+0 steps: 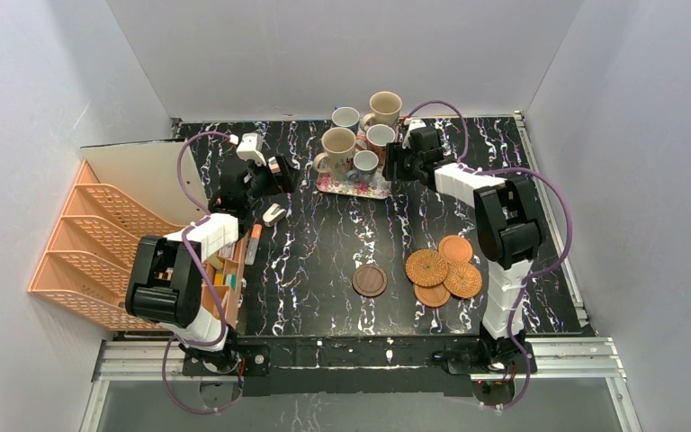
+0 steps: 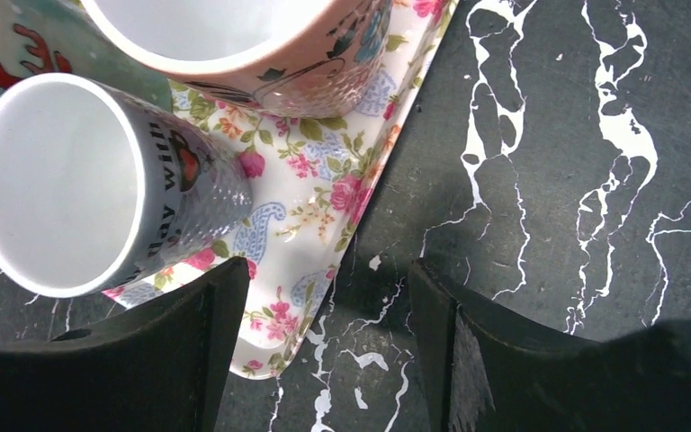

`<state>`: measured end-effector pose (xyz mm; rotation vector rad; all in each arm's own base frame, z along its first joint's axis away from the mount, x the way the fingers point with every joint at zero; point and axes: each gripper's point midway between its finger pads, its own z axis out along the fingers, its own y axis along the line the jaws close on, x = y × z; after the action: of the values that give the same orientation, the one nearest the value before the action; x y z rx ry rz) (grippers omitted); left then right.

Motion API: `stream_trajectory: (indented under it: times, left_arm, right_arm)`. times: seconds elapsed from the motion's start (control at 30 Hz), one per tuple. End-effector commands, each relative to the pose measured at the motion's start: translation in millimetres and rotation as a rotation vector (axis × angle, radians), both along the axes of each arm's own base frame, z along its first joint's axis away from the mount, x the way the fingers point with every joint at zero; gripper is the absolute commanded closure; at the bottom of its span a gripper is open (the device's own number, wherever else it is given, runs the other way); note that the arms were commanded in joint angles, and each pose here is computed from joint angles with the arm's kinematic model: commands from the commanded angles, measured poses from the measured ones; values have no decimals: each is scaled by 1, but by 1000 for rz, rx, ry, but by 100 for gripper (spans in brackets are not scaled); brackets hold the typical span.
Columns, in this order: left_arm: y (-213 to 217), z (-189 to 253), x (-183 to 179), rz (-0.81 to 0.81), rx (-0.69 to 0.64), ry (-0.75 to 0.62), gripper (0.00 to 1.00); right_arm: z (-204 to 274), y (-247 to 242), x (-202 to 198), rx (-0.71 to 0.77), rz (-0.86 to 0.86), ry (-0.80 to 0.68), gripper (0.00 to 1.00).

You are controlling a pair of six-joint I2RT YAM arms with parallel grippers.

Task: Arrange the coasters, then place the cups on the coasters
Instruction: Move the tray to the corner of the board.

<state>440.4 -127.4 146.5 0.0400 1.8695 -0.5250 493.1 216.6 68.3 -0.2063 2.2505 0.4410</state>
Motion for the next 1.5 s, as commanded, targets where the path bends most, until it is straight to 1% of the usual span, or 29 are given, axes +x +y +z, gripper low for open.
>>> stream_trajectory:
  times: [0.0, 0.17, 0.27, 0.5, 0.6, 0.77, 0.9, 1.1, 1.27, 1.47]
  left_arm:
    - [3, 32, 4, 25, -6, -84, 2]
    - [14, 47, 8, 27, 122, -134, 2]
    - [22, 54, 9, 50, 174, -128, 2]
    - [12, 39, -2, 19, 80, -107, 2]
    - [11, 30, 1, 33, 45, -67, 2]
    - [0, 25, -4, 1, -27, -34, 3]
    - [2, 18, -6, 19, -37, -22, 3]
    - [5, 14, -5, 45, -53, -7, 3]
    - [7, 9, -4, 62, -57, -4, 3]
    - [10, 7, -5, 78, -54, -2, 3]
  right_arm:
    - [-13, -5, 10, -33, -18, -17, 27]
    - [-26, -5, 10, -50, -13, 6, 26]
    - [-26, -5, 10, -51, -15, 11, 26]
    - [-24, -8, 11, -50, -18, 2, 26]
    - [-29, -14, 15, -56, -29, 12, 26]
    - [-45, -23, 21, -98, -59, 28, 26]
    - [-54, -23, 19, -104, -56, 49, 26]
    - [-50, -23, 21, -108, -56, 37, 26]
    - [-60, -24, 17, -117, -48, 59, 26]
    - [-61, -26, 22, -134, -55, 48, 26]
